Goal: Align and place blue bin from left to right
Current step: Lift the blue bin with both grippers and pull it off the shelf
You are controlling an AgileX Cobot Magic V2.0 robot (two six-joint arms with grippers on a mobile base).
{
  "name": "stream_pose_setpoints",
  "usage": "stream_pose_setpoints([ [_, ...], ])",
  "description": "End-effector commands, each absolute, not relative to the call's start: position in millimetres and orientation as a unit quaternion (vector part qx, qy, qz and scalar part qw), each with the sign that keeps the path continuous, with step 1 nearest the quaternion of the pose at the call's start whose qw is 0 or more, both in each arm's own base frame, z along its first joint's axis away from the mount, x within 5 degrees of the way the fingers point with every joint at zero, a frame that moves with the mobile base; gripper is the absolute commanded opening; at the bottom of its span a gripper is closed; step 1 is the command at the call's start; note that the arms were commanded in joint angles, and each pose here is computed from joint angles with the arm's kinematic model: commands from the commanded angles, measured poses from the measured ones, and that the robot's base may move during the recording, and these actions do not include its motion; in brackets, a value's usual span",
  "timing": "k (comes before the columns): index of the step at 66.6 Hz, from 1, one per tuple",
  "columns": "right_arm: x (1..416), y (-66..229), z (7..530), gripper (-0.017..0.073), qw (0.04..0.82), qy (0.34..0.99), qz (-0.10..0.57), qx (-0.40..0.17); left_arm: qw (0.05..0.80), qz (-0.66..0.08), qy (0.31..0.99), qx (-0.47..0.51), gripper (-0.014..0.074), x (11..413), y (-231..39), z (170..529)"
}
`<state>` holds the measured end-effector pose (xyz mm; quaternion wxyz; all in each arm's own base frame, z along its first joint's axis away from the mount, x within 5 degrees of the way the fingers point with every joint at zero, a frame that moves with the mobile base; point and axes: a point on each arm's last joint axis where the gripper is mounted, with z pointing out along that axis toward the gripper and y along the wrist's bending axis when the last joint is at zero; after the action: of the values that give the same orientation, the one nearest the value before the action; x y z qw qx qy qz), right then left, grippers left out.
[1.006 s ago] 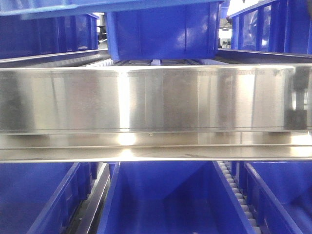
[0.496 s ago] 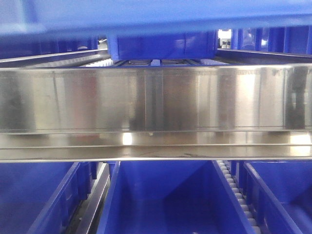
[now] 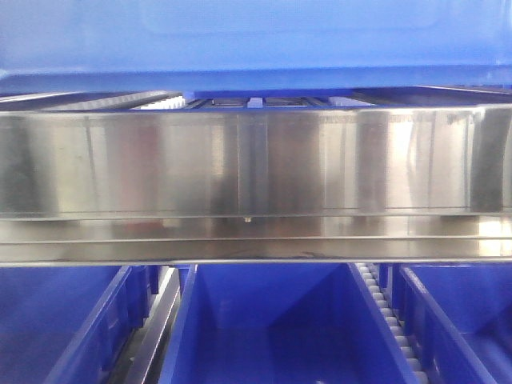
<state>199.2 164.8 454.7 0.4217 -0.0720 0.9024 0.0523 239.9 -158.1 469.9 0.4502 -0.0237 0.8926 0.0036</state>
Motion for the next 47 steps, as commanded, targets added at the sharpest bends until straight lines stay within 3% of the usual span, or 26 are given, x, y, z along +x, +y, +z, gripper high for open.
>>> stream_pose_setpoints([
  [1, 196.1, 179.3, 467.5, -0.0079, 0.466, 0.87, 0.13, -0.095, 0.492, -0.083, 0.866, 0.014, -0.0111, 235.7, -177.8, 479.6],
  [47, 196.2, 179.4, 467.6, -0.0079, 0.466, 0.87, 0.131, -0.095, 0.497, -0.09, 0.863, 0.018, -0.0111, 236.5, -179.6, 479.7],
])
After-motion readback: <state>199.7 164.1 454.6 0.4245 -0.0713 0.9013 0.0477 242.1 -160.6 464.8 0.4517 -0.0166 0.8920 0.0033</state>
